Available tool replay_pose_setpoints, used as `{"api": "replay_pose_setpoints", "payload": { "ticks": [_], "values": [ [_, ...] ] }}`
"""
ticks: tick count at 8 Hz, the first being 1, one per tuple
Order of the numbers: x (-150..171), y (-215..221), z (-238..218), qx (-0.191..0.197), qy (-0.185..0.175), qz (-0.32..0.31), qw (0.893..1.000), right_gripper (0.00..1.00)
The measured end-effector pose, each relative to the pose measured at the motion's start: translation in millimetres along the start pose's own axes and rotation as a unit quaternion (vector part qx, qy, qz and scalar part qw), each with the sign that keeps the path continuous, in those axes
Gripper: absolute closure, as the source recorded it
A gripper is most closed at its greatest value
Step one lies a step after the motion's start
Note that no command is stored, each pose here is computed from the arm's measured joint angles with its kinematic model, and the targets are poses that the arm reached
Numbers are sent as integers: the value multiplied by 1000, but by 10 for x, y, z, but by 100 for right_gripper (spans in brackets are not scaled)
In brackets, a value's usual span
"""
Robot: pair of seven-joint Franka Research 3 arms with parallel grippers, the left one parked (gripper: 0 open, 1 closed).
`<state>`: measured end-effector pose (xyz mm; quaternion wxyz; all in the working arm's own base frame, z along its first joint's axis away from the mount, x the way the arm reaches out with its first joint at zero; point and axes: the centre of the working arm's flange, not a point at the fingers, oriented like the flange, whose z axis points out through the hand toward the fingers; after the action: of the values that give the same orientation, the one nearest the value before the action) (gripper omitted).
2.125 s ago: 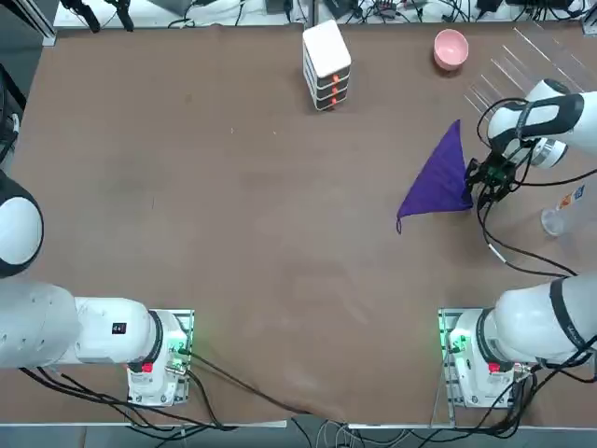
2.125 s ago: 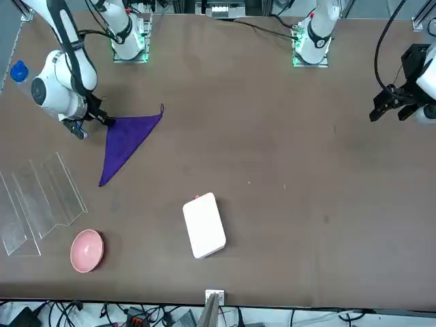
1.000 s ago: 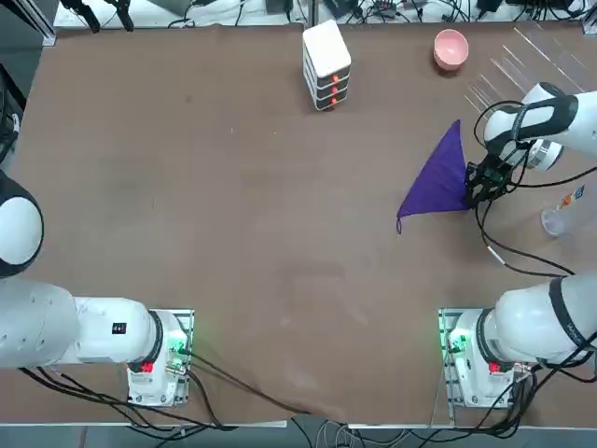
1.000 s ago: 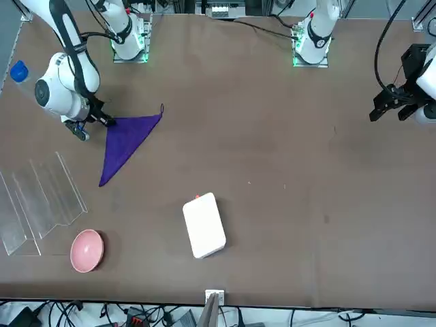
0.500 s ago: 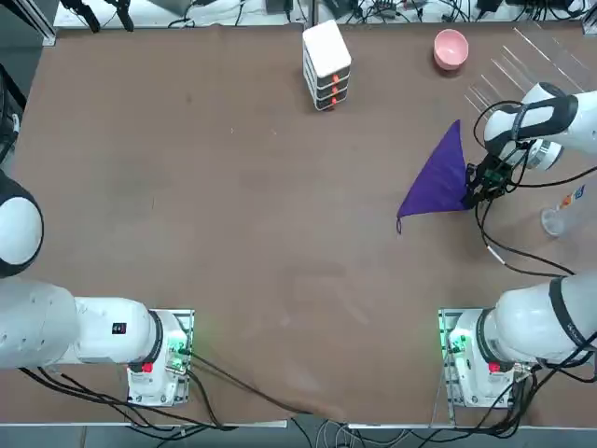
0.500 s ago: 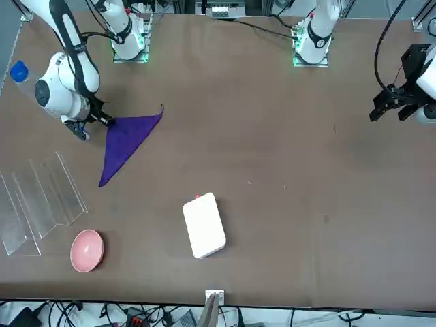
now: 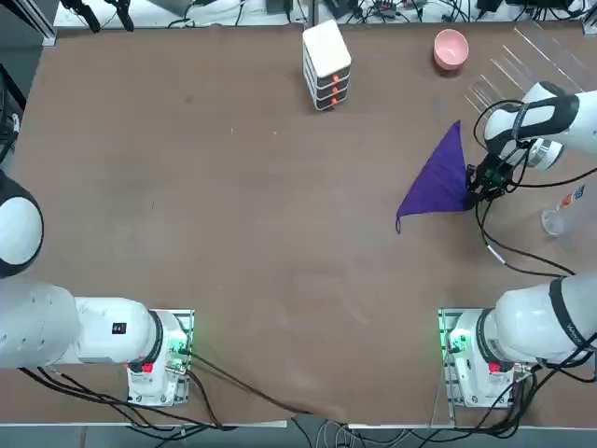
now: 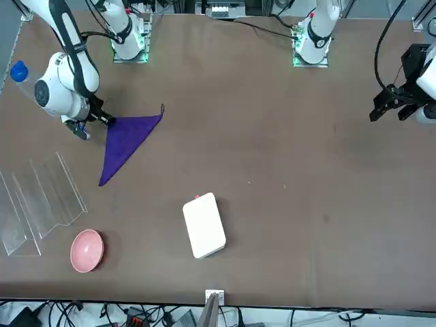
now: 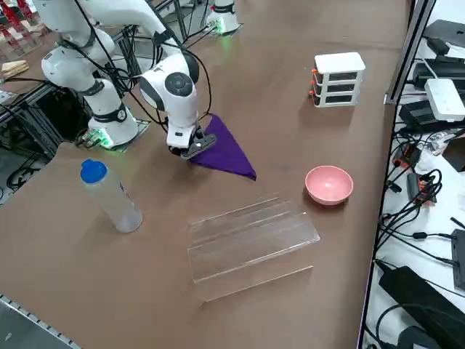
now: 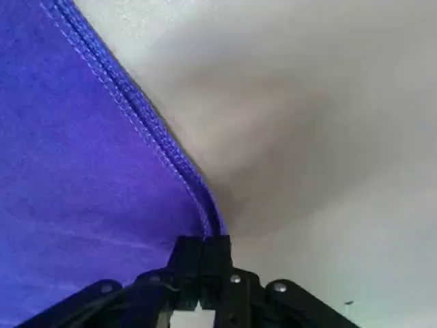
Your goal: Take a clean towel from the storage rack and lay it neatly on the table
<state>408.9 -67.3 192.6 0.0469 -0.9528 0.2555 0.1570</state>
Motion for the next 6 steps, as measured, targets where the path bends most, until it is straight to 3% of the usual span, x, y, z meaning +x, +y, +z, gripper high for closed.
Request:
{"api": "replay_pose_setpoints", "payload": {
  "ticks": [3, 6],
  "values": [
    [34, -76, -253, 5, -6, -6, 1000, 99],
    [128, -287, -469, 13, 15, -17, 1000, 99]
  ]
}}
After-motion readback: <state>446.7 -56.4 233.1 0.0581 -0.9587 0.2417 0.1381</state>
